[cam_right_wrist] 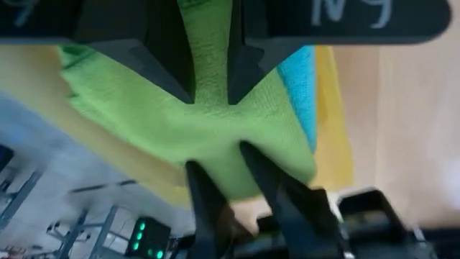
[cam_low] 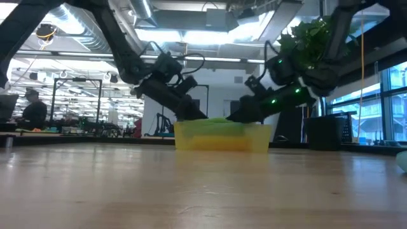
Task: Fold microfiber towels
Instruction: Put the folded green microfiber cloth into the yellow bin
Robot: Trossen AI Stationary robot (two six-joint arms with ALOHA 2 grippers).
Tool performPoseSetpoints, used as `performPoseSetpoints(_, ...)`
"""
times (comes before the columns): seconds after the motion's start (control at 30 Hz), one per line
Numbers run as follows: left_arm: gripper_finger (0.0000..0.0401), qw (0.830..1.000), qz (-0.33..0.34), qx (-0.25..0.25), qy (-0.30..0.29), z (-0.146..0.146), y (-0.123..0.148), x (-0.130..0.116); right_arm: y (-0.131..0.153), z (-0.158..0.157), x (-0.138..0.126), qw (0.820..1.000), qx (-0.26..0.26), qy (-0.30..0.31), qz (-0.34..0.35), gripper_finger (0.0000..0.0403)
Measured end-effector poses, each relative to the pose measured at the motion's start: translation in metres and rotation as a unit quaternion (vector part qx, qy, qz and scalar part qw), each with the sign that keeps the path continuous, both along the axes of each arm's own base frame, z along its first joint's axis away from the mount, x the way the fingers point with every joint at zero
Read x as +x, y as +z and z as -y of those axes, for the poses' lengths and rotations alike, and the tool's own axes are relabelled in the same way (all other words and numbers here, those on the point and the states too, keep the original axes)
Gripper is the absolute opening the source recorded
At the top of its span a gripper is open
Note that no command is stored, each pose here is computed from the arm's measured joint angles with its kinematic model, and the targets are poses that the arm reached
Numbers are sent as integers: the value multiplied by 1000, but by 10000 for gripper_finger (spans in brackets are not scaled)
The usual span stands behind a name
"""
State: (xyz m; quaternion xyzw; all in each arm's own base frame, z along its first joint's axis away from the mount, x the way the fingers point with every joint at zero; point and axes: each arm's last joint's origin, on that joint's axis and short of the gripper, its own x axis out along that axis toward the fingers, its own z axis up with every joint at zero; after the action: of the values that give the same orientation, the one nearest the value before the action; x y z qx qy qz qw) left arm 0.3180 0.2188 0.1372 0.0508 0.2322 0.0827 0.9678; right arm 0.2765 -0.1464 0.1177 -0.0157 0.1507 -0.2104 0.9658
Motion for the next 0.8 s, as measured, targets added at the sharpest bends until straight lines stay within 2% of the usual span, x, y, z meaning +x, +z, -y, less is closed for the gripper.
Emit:
performPoseSetpoints(0.27, 190, 1000, -28, 5, 6, 5, -4, 1, -12, 9, 16, 1000, 22, -5, -2, 84)
performPoseSetpoints(0.57, 190, 996, -51, 16, 67, 2, -5, -1, -7, 7, 10, 998, 46, -16, -33, 84)
performPoseSetpoints(0.8, 190, 996, -48, 19, 68, 2, -3, -1, 1, 6, 5, 996, 48, -40, -60, 84)
